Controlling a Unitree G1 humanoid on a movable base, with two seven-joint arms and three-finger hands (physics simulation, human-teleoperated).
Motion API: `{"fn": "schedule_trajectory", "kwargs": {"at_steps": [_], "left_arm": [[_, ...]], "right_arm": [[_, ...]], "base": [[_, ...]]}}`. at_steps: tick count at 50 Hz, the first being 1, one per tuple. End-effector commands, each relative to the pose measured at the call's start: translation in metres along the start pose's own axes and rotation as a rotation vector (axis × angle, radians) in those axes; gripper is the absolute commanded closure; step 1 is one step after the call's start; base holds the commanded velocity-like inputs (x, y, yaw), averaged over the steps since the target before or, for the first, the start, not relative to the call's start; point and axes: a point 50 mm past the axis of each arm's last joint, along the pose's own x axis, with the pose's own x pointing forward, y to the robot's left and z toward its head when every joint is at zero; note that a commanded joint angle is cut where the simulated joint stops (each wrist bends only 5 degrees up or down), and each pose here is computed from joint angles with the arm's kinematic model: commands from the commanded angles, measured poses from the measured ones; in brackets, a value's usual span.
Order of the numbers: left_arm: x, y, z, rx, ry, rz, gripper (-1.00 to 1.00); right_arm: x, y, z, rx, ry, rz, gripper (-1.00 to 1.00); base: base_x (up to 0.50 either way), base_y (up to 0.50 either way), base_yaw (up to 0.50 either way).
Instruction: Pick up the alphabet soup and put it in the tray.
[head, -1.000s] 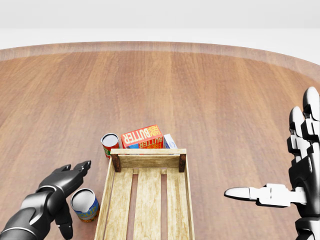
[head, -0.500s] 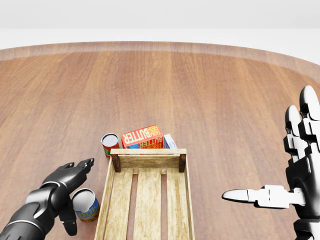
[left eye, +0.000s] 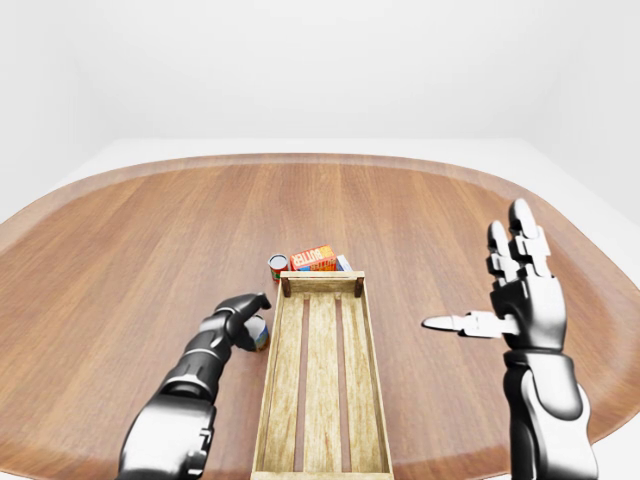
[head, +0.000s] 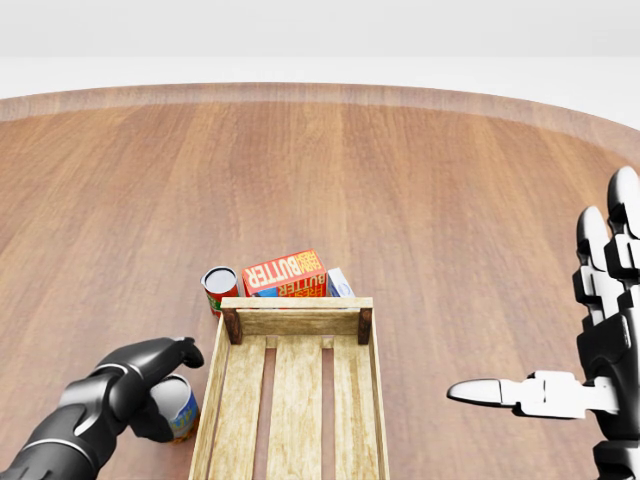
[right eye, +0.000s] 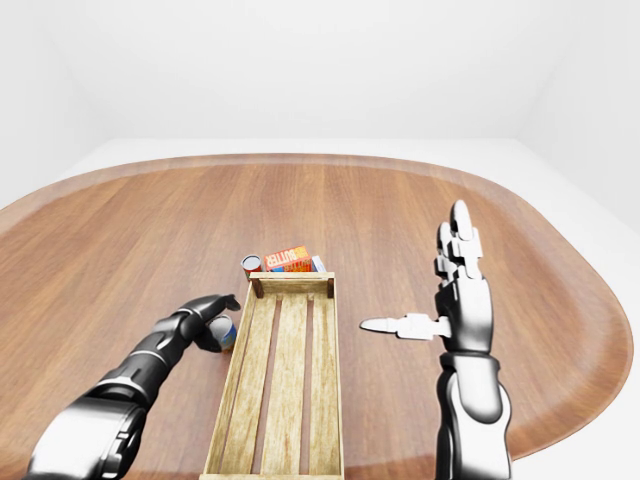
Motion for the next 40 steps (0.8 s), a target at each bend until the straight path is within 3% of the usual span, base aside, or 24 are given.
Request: {"fn": "schedule_trajectory", "kwargs": {"at_steps": [1, 17, 23, 27, 35, 36, 38, 40], "left_arm": [[0.0, -0.006, 0.001, 0.003, -0.003, -0.011, 0.93], [-0.001, -0.006, -0.003, -0.009, -0.001, -0.005, 0.92], [-0.004, 0.001, -0.016, 0.029, 0.032, 0.047, 0.92], [-0.009, 0.003, -0.032, 0.038, 0.064, 0.036, 0.93], [-0.016, 0.022, -0.054, 0.005, 0.118, 0.119, 0.92], [-0.019, 0.036, -0.054, 0.004, 0.104, 0.14, 0.92], [-0.02, 0.037, -0.056, -0.007, 0.109, 0.15, 0.92], [-0.025, 0.054, -0.055, -0.019, 0.087, 0.196, 0.92]], "right_arm": [[-0.002, 0.0, 0.004, 0.002, -0.016, 0.001, -1.0], [-0.003, 0.0, 0.004, 0.004, -0.013, 0.003, -1.0], [-0.004, 0.001, 0.001, 0.007, 0.0, 0.004, -1.0], [-0.004, 0.002, 0.0, 0.009, 0.004, 0.006, -1.0], [-0.002, 0.005, -0.003, 0.016, 0.017, 0.019, -1.0], [-0.002, 0.005, -0.003, 0.016, 0.017, 0.02, -1.0], [-0.002, 0.005, -0.003, 0.015, 0.014, 0.019, -1.0], [-0.002, 0.005, -0.003, 0.016, 0.016, 0.019, -1.0]], "base": [[0.0, 0.0, 0.0], [0.0, 0.0, 0.0], [0.0, 0.0, 0.0], [0.0, 0.0, 0.0], [0.0, 0.0, 0.0], [0.0, 0.0, 0.0], [0.0, 0.0, 0.0], [0.0, 0.0, 0.0]]}}
